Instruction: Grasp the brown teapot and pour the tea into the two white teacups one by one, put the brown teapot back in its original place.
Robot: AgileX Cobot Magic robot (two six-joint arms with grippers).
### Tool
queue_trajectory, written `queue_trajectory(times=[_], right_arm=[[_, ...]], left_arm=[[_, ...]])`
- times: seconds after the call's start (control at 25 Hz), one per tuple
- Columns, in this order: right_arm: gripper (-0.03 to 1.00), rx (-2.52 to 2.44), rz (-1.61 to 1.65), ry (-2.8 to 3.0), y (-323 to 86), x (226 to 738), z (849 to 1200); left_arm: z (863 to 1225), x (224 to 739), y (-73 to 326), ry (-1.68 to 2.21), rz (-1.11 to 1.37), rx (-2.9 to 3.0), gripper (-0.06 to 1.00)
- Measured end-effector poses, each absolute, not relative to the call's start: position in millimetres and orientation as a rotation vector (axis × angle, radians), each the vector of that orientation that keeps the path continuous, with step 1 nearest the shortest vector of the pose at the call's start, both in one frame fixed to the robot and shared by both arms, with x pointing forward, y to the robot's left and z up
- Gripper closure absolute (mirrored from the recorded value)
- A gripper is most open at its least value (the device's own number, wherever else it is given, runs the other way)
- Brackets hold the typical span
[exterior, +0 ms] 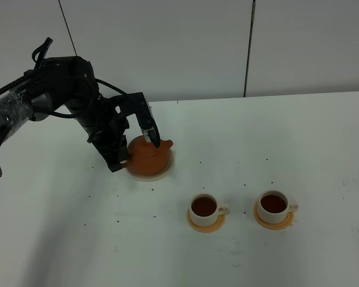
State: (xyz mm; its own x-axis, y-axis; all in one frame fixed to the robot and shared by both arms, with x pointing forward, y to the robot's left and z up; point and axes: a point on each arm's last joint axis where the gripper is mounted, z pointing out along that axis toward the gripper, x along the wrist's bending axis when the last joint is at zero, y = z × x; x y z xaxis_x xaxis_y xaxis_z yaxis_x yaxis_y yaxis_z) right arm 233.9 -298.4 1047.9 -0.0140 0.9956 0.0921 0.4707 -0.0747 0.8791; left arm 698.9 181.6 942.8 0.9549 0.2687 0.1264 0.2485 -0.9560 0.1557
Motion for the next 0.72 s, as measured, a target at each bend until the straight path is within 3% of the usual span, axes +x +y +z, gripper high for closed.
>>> queue_trajectory(times=[0.2, 0.52, 0.72], right_arm=[[0.73, 1.614, 1.029, 1.549, -298.4, 233.9, 1047.9], [0.73, 1.614, 1.029, 1.549, -298.4, 233.9, 1047.9], [0.73, 1.614, 1.029, 1.549, -298.4, 233.9, 1047.9]], left_arm=[[942.7, 698.5, 181.8, 0.412, 0.212, 2.969, 0.75], [942.5, 697.9, 182.7, 0.42, 0.206, 2.979, 0.59], [942.5, 697.9, 182.7, 0.424, 0.205, 2.978, 0.57]])
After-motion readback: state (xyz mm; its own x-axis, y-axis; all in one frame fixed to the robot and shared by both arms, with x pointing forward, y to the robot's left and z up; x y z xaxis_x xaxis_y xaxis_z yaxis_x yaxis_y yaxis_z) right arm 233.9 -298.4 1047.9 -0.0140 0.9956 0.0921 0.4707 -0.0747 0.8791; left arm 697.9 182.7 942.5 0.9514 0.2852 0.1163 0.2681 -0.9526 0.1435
